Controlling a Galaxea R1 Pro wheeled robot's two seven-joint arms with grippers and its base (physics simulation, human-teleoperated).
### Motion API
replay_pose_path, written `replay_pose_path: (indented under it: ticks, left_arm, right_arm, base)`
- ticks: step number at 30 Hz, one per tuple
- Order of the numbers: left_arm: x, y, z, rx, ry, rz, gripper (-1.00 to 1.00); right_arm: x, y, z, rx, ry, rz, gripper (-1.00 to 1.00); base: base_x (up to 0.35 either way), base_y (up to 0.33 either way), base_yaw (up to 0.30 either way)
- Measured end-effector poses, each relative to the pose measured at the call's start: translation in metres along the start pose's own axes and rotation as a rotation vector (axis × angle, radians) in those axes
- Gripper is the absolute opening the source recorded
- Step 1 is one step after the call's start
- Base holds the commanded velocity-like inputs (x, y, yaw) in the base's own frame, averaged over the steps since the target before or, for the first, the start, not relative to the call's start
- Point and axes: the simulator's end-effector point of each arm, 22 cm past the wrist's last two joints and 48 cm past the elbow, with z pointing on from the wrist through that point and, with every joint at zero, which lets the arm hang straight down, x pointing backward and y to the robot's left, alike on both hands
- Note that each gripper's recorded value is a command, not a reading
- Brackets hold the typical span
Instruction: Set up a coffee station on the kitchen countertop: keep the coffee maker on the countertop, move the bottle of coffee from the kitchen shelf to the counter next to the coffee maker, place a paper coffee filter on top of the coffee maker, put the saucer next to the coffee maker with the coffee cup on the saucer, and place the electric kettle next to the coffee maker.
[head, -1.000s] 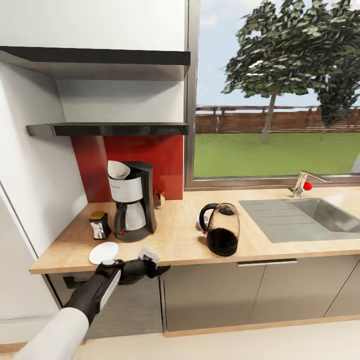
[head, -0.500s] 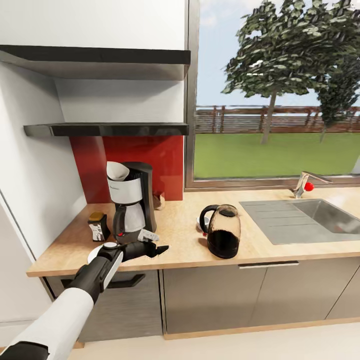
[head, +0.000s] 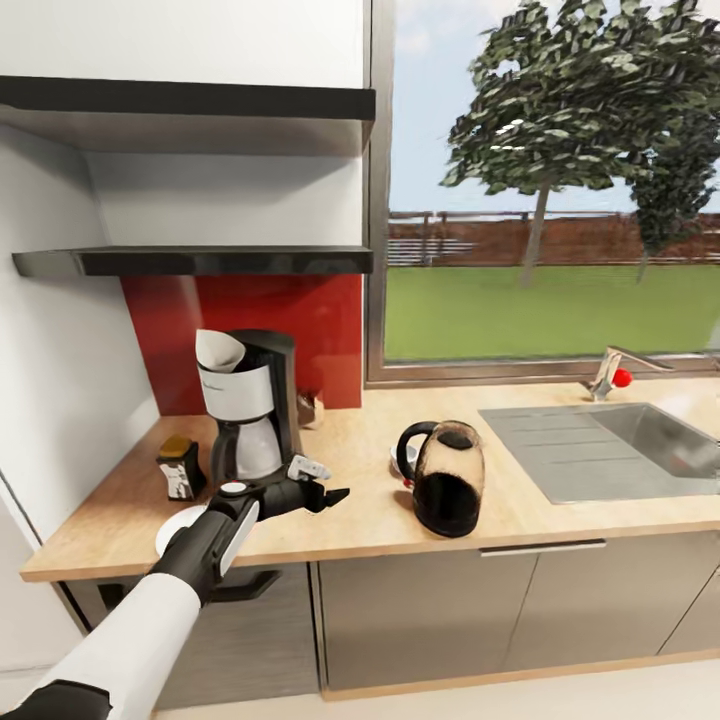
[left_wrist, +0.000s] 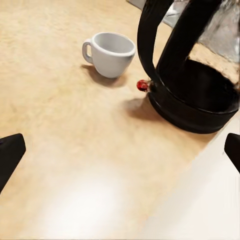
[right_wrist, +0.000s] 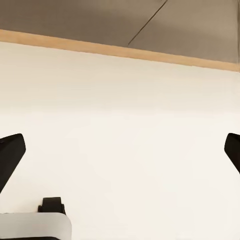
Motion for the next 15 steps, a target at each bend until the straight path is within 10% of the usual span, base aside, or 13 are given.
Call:
replay_pose_path:
  ticks: [15]
  left_arm:
    - [-0.0030, -0.0123, 0.0066, 0.017, -0.016, -0.002, 1.00]
  right_arm:
    - [-0.0001, 0.0002, 0.0003, 0.000, 0.000, -0.001, 1.00]
  base:
    - [0.015, -0.003, -0.104]
